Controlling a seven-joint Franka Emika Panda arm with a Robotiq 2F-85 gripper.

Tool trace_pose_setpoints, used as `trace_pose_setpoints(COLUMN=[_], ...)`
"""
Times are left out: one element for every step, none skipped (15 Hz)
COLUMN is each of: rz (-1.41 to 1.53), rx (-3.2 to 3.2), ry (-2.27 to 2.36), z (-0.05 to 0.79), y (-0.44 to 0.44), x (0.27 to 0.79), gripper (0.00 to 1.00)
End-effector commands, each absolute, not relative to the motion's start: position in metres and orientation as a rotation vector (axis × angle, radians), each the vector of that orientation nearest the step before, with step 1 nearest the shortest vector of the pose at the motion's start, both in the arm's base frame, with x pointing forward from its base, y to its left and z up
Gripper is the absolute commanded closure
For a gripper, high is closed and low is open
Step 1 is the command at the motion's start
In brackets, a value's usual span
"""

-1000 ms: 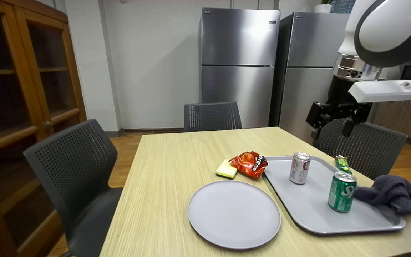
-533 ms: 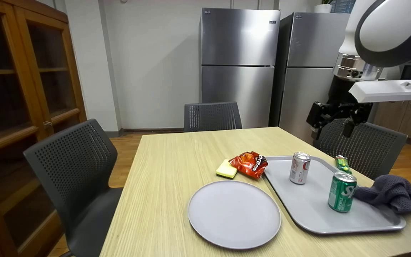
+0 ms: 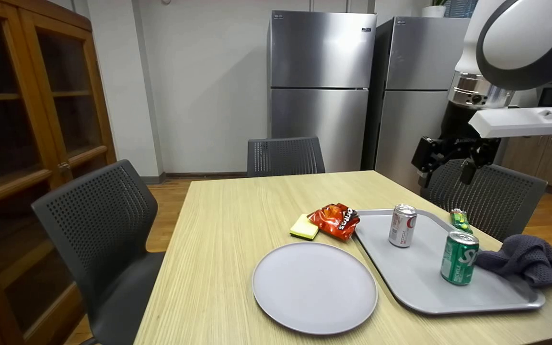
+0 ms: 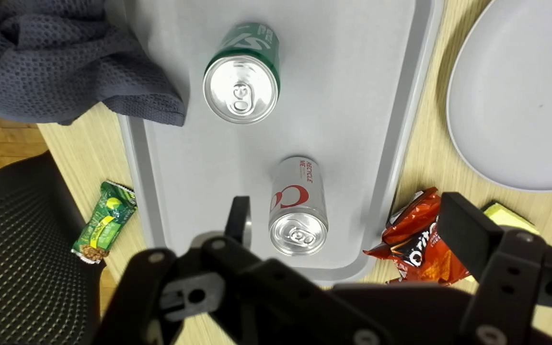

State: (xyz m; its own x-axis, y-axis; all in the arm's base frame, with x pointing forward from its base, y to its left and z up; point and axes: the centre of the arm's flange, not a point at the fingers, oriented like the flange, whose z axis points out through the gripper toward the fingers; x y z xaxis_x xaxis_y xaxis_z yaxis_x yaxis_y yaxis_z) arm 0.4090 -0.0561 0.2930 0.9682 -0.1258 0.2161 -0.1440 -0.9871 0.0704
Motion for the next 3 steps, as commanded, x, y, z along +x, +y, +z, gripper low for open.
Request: trace_pose_setpoints(rz=[0.325,0.325,0.324], rx=[3.032,3.032,3.032], ry=[-0.208,-0.208,-0.208], z=[0.293,0.293,0.293], y=[-0.0561,-0.0561,-0.0561], x=[0.409,0.409,0.409], gripper=[0.0,0.0,0.0])
